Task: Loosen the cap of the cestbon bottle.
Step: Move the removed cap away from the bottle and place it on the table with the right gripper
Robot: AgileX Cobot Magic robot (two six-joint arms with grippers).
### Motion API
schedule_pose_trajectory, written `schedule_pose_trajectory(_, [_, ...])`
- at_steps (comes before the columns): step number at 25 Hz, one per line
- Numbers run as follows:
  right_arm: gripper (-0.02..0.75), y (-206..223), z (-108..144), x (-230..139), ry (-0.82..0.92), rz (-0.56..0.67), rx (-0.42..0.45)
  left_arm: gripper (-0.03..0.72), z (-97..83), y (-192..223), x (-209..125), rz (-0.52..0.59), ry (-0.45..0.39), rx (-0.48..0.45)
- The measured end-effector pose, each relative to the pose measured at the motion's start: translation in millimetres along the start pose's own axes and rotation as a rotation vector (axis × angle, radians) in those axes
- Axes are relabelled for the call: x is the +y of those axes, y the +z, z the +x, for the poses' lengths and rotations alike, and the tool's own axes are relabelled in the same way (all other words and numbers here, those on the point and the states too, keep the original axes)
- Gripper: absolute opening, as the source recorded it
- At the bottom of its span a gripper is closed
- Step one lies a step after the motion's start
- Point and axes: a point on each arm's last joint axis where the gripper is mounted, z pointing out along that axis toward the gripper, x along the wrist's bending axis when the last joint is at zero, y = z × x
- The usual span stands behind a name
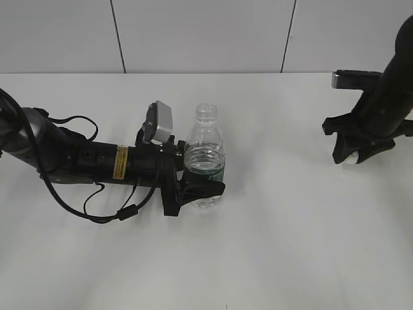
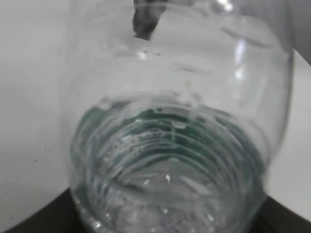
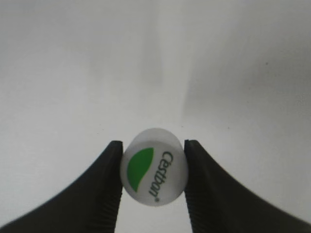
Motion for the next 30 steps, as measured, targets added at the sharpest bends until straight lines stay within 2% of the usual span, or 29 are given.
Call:
schedule_pose_trajectory(7, [0.292, 15, -19, -13, 0.086, 0.034, -0.009, 0.408, 0.3, 0, 0, -0.001, -0.001, 0.003])
schedule_pose_trajectory(12, [0.292, 32, -21, -16, 0.1, 0.076, -0.004, 0.408, 0.2, 0, 0, 0.0, -0.001, 0.003])
schedule_pose_trajectory(22, [0.293, 32, -21, -15, 0.102, 0.061, -0.006, 0.408, 0.1, 1, 0, 0.001, -0.001, 0.004])
schedule_pose_trajectory(25, [0.335, 32, -21, -16, 0.103, 0.068, -0.004, 0.408, 0.2, 1, 0, 0.002, -0.002, 0.005])
schedule_pose_trajectory(30, [0.467, 31, -20, -17, 0.104, 0.091, 0.003, 0.408, 0.0, 1, 0, 0.002, -0.002, 0.004])
